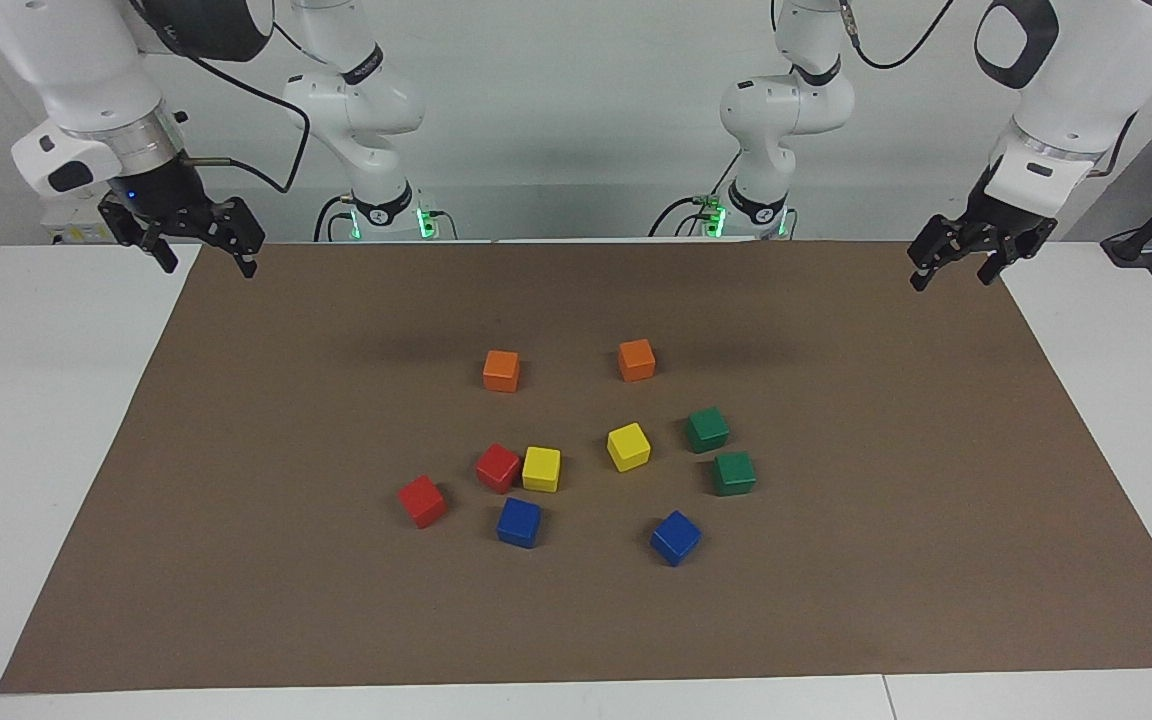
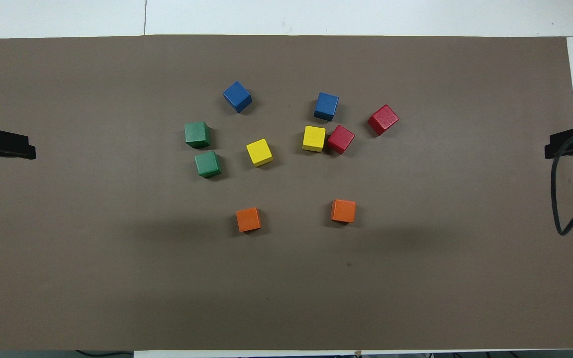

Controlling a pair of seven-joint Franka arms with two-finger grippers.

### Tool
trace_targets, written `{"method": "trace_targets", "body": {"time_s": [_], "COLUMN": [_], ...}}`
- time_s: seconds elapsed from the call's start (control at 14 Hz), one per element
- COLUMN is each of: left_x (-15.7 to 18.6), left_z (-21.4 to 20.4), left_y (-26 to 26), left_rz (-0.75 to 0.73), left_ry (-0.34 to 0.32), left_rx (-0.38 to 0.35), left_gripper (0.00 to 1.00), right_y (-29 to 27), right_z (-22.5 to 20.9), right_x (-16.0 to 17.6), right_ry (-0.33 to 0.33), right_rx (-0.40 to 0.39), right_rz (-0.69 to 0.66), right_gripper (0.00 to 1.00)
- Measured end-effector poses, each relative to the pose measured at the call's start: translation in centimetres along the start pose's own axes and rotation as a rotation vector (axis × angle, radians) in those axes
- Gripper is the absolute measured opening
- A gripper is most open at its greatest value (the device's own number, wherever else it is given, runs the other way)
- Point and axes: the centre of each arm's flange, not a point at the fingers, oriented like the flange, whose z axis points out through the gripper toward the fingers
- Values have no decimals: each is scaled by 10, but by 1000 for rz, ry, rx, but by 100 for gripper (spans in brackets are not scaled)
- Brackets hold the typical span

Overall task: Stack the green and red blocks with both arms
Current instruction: 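Reach the left gripper toward the green blocks while the right gripper reaches the red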

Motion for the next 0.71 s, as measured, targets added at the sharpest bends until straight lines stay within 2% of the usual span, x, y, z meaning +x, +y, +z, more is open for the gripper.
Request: {"method": "trace_targets", "body": {"time_s": [0.36,0.57,0.71], "left_x": [0,0,-2], "left_z": [0,0,6], "left_y": [0,0,1], "left_rz": [4,3,5], "left_ry": [0,-1,-13], "left_rx": [0,0,0], "left_gripper": [100,100,100], "right_y": [0,-9,-40], "right_z": [0,1,11], "right_x": [0,2,12], "right_ry": [0,10,32], "right_rx": [0,1,6], "right_rz": [1,107,140], "right_gripper": [100,100,100]}}
